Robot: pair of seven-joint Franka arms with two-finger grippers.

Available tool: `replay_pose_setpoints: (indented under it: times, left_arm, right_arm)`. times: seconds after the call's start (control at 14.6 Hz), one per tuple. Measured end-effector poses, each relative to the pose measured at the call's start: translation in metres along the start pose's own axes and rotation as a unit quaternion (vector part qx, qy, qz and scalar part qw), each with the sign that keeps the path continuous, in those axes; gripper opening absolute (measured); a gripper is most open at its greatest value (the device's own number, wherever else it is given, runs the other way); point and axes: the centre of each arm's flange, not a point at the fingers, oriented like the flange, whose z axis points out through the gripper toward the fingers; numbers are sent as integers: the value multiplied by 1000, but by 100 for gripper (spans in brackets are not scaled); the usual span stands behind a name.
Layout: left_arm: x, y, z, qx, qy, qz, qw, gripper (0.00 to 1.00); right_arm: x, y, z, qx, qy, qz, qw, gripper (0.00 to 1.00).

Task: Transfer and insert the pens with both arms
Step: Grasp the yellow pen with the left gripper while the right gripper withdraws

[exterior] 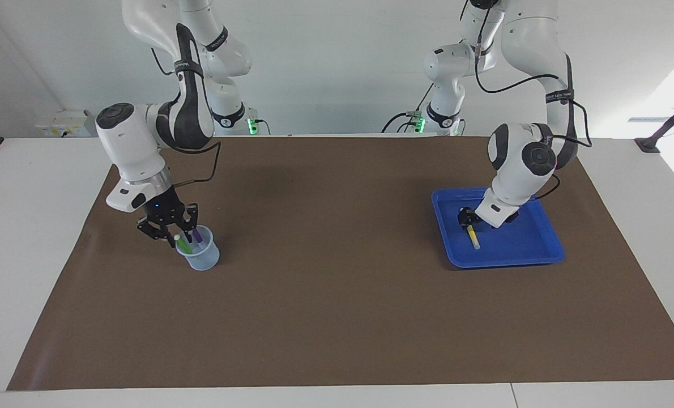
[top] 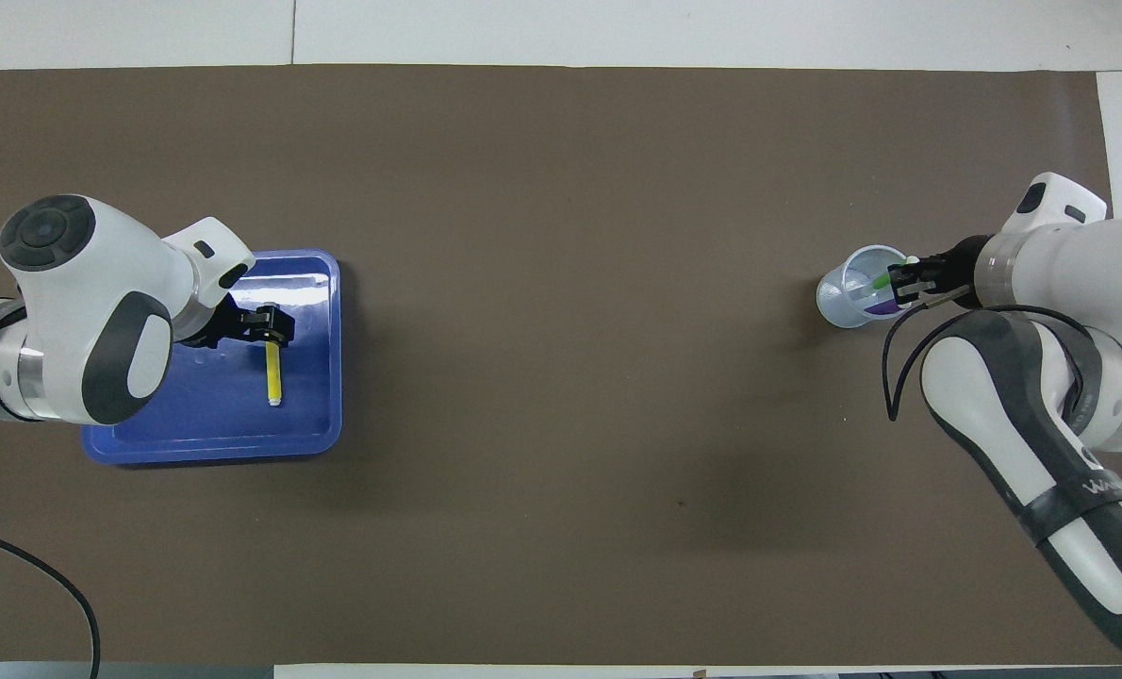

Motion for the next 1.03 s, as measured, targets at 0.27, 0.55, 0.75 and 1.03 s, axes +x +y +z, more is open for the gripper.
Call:
replay_pose_setpoints:
  times: [0.27, 0.55, 0.75, 1.03]
  left_arm:
    - [0, 8, 14, -3, -4, 3, 1000, 76]
    - [1, 11, 13, -3, -1, 5, 1000, 45]
    - [1, 13, 11, -3, 0, 6, 1000, 17]
    - [2, 9, 10, -3, 1, 2, 1000, 17]
  right_arm:
    - [18, 4, -28, -3, 14, 16, 1000, 99]
    - [37, 4, -90, 12, -6, 77, 997, 100]
    - [49, 0, -141, 21, -30, 116, 993, 100]
    - [57, -6, -200, -9, -68, 149, 986, 100]
